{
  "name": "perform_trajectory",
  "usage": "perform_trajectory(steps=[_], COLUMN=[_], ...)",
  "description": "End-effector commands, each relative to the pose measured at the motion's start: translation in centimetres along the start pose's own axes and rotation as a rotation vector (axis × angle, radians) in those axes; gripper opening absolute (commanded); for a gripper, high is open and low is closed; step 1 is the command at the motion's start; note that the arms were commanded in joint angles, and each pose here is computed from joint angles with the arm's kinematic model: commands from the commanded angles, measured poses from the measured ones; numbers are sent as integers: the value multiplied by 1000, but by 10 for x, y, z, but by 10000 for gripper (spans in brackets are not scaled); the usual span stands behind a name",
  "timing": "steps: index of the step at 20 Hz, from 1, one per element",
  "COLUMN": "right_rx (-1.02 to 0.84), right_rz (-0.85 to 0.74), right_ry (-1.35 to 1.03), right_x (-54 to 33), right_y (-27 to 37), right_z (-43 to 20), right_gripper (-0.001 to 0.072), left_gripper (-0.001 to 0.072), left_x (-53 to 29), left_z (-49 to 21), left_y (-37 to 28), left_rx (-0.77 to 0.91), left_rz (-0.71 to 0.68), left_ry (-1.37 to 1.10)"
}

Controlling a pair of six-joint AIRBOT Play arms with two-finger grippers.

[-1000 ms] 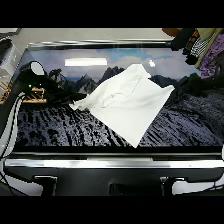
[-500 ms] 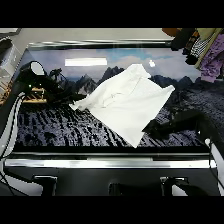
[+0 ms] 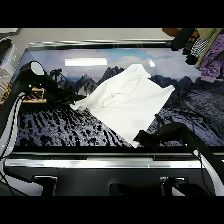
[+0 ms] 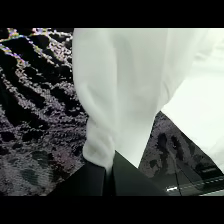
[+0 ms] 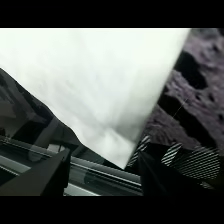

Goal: Fold the clothes and pants, and hang the long-sleeved shirts on hangers.

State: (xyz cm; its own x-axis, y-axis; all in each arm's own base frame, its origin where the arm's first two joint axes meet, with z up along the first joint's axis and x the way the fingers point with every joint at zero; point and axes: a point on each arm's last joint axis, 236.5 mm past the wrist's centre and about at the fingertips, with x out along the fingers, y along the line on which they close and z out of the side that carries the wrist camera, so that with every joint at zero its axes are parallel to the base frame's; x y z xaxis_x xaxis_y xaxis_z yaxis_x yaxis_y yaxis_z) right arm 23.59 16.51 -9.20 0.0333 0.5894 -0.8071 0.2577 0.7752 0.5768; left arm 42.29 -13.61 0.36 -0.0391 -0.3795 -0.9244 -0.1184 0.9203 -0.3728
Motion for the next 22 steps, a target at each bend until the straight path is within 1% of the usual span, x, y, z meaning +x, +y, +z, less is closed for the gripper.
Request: perform_trajectory(steps=[1, 2, 3, 4, 6, 8, 9, 12, 14, 16, 18, 19, 21, 22], right_rx=[9, 22, 31, 31, 42, 43, 46, 25, -36, -114, -221, -285, -404, -473], right_rz=[-20, -26, -34, -47, -67, -64, -53, 7, 66, 156, 241, 278, 334, 362], right_ry=[-61, -73, -81, -87, -98, -109, -113, -168, -264, -412, -602, -701, -869, -953], right_x=[10, 11, 10, 10, 10, 9, 9, -5, -40, -107, -205, -261, -358, -404], right_y=[7, 6, 4, 1, -4, -3, 0, 22, 55, 102, 155, 182, 229, 253], right_z=[7, 9, 11, 13, 15, 18, 19, 30, 48, 75, 91, 87, 56, 27], right_gripper=[496, 477, 474, 400, 381, 224, 26, 27, 27, 27, 27, 27, 27, 27], left_gripper=[15, 15, 15, 16, 15, 15, 15, 15, 15, 15, 15, 15, 15, 15], left_x=[0, 0, 0, 0, 0, 0, 0, -2, -10, -38, -94, -134, -229, -279], left_z=[0, 0, 0, 0, 0, 0, 0, 0, 2, 7, 21, 28, 31, 25], left_y=[-1, -1, -1, -1, 0, 0, -1, -1, -8, -30, -47, -54, -64, -67], left_rx=[0, 1, 0, 0, 1, 1, 1, 3, 70, 157, 177, 194, 214, 226], left_rz=[-2, -2, -2, -2, -1, -1, -2, -3, -23, -120, -213, -254, -316, -328], left_ry=[1, 1, 1, 1, 0, 0, 0, -4, -34, -120, -283, -398, -660, -800])
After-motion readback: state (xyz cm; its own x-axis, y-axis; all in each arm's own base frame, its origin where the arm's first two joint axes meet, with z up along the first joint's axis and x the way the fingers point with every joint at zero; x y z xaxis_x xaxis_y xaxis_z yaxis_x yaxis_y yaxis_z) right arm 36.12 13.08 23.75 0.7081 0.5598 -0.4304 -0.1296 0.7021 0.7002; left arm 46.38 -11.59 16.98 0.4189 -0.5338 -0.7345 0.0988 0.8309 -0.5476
